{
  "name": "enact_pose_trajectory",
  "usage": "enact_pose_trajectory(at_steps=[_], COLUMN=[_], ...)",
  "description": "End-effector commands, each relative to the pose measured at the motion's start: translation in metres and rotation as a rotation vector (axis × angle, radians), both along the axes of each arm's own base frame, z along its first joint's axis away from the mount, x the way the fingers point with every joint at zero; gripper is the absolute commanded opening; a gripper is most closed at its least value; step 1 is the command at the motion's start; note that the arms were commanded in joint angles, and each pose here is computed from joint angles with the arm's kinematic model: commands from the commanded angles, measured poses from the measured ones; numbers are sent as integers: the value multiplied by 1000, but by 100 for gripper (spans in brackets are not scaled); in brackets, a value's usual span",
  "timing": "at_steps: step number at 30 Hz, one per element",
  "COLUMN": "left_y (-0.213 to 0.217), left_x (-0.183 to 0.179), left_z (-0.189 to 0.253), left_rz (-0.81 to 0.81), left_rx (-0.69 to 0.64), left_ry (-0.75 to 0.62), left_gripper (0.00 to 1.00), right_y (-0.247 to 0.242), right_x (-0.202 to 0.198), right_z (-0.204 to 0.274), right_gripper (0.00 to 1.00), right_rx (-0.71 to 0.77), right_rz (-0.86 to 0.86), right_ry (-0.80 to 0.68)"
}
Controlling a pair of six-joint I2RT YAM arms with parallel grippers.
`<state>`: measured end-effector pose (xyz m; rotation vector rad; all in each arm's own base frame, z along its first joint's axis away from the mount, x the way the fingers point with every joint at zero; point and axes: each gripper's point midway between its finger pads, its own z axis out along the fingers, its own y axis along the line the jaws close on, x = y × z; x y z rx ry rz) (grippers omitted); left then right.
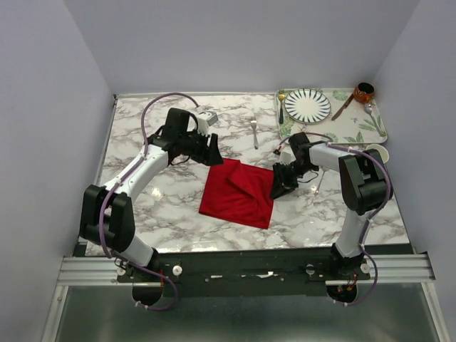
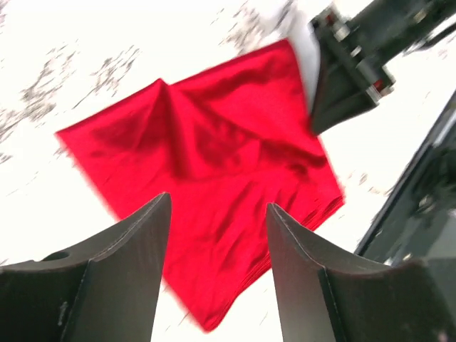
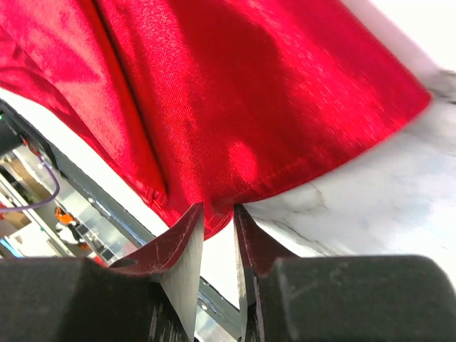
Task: Fold the napkin into a case and place the utensils inside
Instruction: Fold the rectangle-folded napkin at the center of the board, then rotate the rectangle-folded napkin at the center of the board.
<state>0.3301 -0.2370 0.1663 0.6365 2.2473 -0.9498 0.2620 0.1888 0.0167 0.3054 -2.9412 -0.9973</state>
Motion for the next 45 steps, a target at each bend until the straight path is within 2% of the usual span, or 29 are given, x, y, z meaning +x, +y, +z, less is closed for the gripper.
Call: enact_pose_trajectory(at_steps=[1,6,10,15,22,26,30,35,39,41,42,43,45], left_y=[36,47,41,37,49,64,83,103,100,92,73,66,52], left_x=[-53,-82,-101,-89,-77,-62,-43,-7,35,41,35,30,13], left_z=[-44,-68,-91,-105,-141,-147,-147,-144,-115,-91,-80,-64,-59], left_rz=[-188,-265,-316,-313,-384,-436,-547,-684,-582,-458,-449,-416,-339], left_rx=[171,220,277,367,533,605,668,796,737,613,483,420,293], left_ry=[84,105,152,132,193,164,80,-116,-231,-221,-225,-229,-148], left_gripper=[60,52,47,42,36,35,38,41,47,50,50,52,53], right_y=[3,13,16,8,6,2,4,11,17,23,26,29,32], right_x=[-22,-33,-39,-32,9,29,42,52,60,61,61,61,56], right_z=[-19,1,30,43,62,61,54,48,43,44,43,40,36], right_gripper=[32,33,38,39,39,38,36,35,35,41,43,45,45], right_rx=[-35,24,87,69,28,-23,-34,-13,0,28,38,52,60], right_rz=[98,140,145,211,199,203,193,167,144,126,126,131,104], right_ry=[0,0,28,-73,-206,-274,-301,-297,-285,-270,-264,-261,-219])
